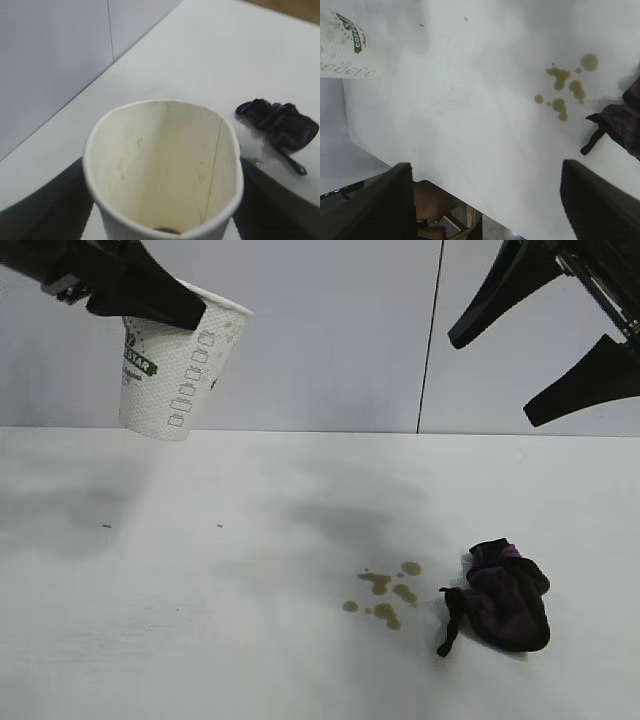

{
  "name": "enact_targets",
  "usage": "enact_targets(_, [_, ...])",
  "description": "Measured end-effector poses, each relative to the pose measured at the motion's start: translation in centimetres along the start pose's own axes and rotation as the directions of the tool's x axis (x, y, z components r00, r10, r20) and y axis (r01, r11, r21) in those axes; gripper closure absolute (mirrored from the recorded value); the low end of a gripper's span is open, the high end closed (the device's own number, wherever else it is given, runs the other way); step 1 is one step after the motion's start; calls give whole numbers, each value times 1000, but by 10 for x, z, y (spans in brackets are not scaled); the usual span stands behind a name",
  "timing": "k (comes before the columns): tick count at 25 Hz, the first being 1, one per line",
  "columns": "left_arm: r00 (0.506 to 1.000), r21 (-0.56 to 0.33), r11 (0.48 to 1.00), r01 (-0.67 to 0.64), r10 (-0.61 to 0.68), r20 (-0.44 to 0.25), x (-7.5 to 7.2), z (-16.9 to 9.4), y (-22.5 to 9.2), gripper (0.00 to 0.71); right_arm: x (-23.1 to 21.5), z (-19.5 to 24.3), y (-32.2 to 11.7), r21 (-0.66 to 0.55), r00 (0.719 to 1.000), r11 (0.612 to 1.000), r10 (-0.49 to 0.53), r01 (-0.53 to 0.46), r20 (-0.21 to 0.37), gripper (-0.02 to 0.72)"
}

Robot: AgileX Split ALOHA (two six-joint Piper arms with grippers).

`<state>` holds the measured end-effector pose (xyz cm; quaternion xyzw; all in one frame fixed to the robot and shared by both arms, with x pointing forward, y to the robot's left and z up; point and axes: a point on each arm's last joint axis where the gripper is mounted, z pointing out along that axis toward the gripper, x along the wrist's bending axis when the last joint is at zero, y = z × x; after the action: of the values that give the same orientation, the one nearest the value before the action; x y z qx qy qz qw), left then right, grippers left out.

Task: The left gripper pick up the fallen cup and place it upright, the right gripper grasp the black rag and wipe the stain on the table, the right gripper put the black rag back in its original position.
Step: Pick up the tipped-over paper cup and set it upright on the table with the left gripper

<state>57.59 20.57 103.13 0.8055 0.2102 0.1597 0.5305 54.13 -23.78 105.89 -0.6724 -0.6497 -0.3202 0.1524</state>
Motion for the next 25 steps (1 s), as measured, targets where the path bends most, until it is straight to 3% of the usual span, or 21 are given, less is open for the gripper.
enact_targets(2, [999,-36,999,-12,11,-32,-2,-6,-23,191,0,0,0,1,1000,1000,-3,3,5,147])
enact_targets(4, [996,-17,997,-77,76,-46,-6,-9,-42,191,-1,0,0,3,1000,1000,-5,5,9,147])
enact_targets(7, [995,22,995,-95,95,-25,-10,-2,-64,191,-1,0,0,4,1000,1000,-7,7,13,147])
enact_targets(14, [1000,89,996,0,-3,30,0,25,-110,191,-1,0,0,5,1000,1000,-8,8,15,147])
enact_targets(17, [999,90,996,7,-11,41,3,30,-115,191,-1,0,0,5,1000,1000,-9,9,16,147])
enact_targets(25, [991,71,990,-125,121,54,3,31,-114,191,-1,0,0,5,1000,1000,-9,9,16,147])
